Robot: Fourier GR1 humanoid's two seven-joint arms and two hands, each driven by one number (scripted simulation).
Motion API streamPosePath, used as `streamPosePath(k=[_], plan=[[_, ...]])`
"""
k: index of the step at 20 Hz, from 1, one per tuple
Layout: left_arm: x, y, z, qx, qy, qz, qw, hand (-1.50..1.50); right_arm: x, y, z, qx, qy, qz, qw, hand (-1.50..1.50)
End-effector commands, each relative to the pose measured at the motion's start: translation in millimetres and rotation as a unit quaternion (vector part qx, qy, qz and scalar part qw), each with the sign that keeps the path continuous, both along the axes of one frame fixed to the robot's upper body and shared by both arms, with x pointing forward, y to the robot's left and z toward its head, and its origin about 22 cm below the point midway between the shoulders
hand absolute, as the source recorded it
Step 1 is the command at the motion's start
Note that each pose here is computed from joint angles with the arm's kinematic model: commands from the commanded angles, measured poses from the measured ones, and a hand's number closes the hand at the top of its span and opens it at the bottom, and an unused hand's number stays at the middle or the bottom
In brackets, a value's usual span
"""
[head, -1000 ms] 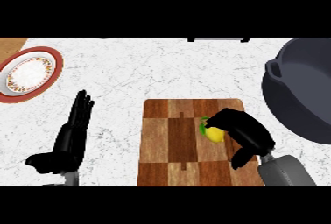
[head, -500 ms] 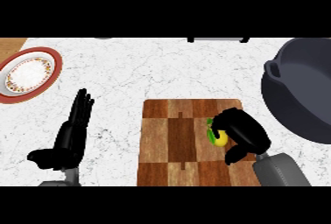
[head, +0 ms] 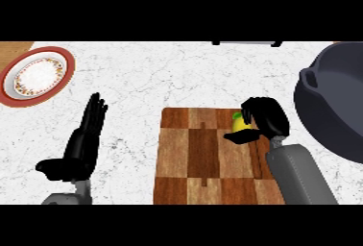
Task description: Pick the lemon from the cutting board and place it in the pot
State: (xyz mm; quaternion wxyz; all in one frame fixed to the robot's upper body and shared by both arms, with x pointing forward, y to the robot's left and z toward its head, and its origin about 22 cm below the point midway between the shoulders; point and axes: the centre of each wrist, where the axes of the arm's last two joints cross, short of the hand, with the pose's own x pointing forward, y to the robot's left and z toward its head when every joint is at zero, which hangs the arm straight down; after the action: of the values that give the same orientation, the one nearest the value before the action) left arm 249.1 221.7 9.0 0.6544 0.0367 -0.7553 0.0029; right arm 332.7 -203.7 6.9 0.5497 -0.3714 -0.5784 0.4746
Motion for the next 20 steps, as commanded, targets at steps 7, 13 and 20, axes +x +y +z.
streamPosePath(k=[7, 13, 20], plan=[[-7.3, 2, -2, 0.0, 0.001, 0.005, 1.0, 0.0, 64, 86, 92, -0.009, -0.118, -0.189, 0.975, 1.5], [-3.1, -7, -10, -0.006, 0.006, 0.012, 0.9999, 0.0, 64, 123, 140, -0.062, -0.171, -0.247, 0.952, 1.5], [-8.1, -8, -8, 0.0, 0.008, 0.012, 0.9999, 0.0, 68, 84, 149, -0.064, -0.193, -0.328, 0.922, 1.5]])
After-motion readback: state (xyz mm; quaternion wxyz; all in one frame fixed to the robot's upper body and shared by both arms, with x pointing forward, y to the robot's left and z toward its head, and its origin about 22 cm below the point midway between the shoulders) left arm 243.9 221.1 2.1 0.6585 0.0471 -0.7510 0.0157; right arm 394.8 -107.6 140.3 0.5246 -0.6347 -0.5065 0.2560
